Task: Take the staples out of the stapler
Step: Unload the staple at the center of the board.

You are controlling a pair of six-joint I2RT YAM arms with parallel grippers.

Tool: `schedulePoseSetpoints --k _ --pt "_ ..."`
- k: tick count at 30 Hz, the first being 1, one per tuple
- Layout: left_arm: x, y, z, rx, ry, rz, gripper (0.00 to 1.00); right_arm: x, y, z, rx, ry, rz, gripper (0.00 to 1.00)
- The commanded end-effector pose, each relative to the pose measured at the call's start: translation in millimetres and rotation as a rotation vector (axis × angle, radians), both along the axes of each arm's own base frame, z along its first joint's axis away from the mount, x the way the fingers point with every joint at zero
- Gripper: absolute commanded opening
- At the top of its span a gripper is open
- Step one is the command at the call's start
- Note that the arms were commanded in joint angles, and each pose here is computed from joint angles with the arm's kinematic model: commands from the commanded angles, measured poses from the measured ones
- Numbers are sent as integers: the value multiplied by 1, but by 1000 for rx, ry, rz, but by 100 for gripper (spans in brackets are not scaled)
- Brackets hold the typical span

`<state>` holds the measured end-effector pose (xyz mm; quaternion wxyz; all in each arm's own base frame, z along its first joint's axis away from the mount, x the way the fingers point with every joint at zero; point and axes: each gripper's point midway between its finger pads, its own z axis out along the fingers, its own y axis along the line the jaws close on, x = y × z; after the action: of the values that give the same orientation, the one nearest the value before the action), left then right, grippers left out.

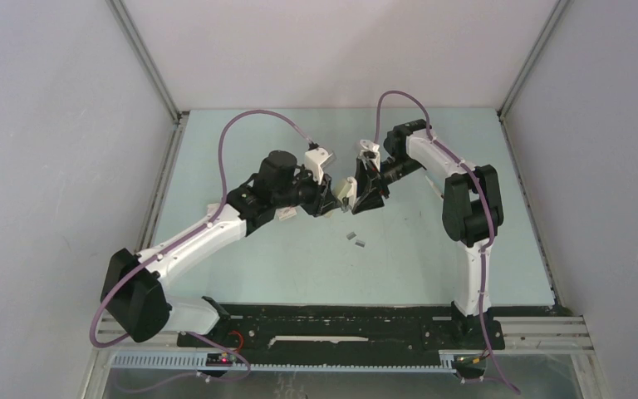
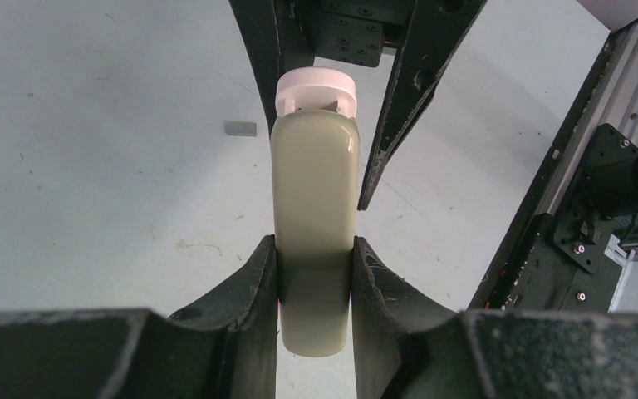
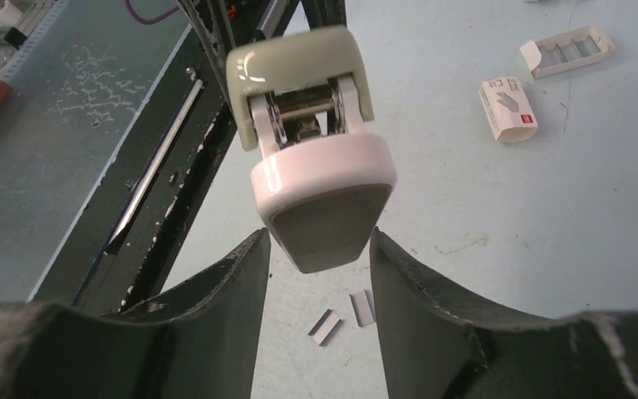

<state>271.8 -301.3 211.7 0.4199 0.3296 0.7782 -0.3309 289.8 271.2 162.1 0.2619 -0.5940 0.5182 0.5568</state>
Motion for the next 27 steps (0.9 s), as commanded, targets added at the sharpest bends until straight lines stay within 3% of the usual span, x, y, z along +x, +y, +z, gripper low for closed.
schedulePoseSetpoints --k 1,6,16,19,27 --pt "-6 -7 12 -54 -49 -51 0 3 6 27 79 -32 -11 57" --pt "-6 -11 12 -66 -37 -58 0 2 9 31 86 -21 -7 54" --pt "-6 1 1 12 -56 -42 0 12 -5 21 24 -33 -27 25" --pt "-4 16 -21 114 -67 -31 0 30 -19 10 -54 -63 -76 16" --pt "-2 36 -70 297 -33 -30 0 74 -58 -30 -354 -262 -233 9"
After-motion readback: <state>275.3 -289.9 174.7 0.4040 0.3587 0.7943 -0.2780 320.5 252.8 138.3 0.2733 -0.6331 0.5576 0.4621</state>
